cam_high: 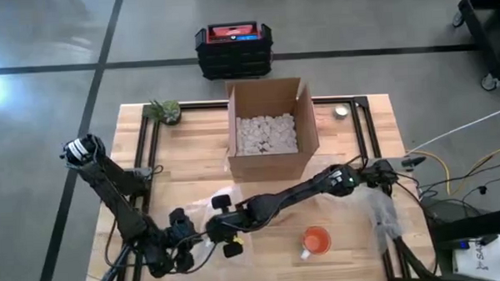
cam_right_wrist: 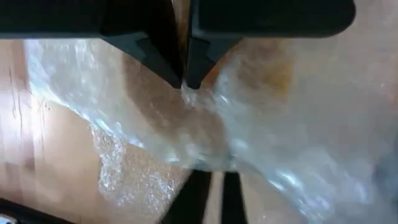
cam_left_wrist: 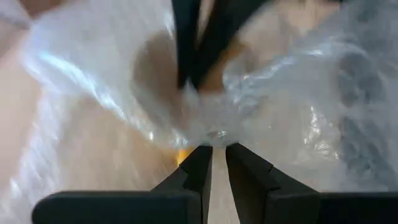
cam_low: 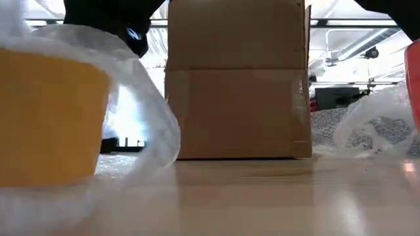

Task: Wrap mug
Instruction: Wrap the yellow mug with bubble wrap

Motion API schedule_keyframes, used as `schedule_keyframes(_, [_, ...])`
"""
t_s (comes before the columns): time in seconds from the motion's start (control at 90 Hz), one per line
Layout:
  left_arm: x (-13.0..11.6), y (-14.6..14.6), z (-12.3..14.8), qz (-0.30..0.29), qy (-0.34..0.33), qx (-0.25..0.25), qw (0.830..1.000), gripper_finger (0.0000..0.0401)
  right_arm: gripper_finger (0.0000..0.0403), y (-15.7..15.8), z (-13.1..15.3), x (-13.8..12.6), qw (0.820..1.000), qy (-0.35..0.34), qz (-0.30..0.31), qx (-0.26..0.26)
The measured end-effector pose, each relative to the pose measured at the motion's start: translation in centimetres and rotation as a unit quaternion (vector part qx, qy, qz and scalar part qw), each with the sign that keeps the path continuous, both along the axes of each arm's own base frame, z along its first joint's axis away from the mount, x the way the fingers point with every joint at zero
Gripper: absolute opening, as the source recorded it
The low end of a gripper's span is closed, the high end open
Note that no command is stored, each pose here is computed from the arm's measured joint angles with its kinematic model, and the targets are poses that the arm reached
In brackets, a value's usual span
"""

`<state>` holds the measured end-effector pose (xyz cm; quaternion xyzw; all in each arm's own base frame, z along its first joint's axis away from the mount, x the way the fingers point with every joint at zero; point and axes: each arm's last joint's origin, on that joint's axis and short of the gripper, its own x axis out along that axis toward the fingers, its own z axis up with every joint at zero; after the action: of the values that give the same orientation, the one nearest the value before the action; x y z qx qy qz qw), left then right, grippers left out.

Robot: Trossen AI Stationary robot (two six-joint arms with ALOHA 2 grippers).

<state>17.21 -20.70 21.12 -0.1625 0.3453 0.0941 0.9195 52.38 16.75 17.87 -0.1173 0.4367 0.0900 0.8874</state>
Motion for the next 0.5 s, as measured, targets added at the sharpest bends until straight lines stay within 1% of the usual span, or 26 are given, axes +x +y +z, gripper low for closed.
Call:
schedule_keyframes(0.111, [0.5, 0.5, -0.5, 0.012, 0.000, 0.006, 1.000, 0.0036, 0.0000, 0.0, 0.0, 0.0, 1.000, 0.000, 0.000, 0.000])
schedule_keyframes(0.322, [2.1, 1.0, -2.4, 0.040, -0.027, -0.041, 0.998, 0.0036, 0.0001, -0.1, -0.1, -0.1, 1.000, 0.008, 0.011, -0.010])
schedule_keyframes(0.411, [2.2, 1.0, -3.0, 0.047, -0.026, -0.049, 0.997, 0.0036, 0.0002, -0.2, -0.1, -0.1, 1.000, 0.009, 0.020, -0.018])
schedule_keyframes(0.5, [2.1, 1.2, -3.2, 0.053, -0.024, -0.051, 0.997, 0.0036, 0.0002, -0.3, 0.8, -0.5, 0.999, 0.016, 0.026, -0.022])
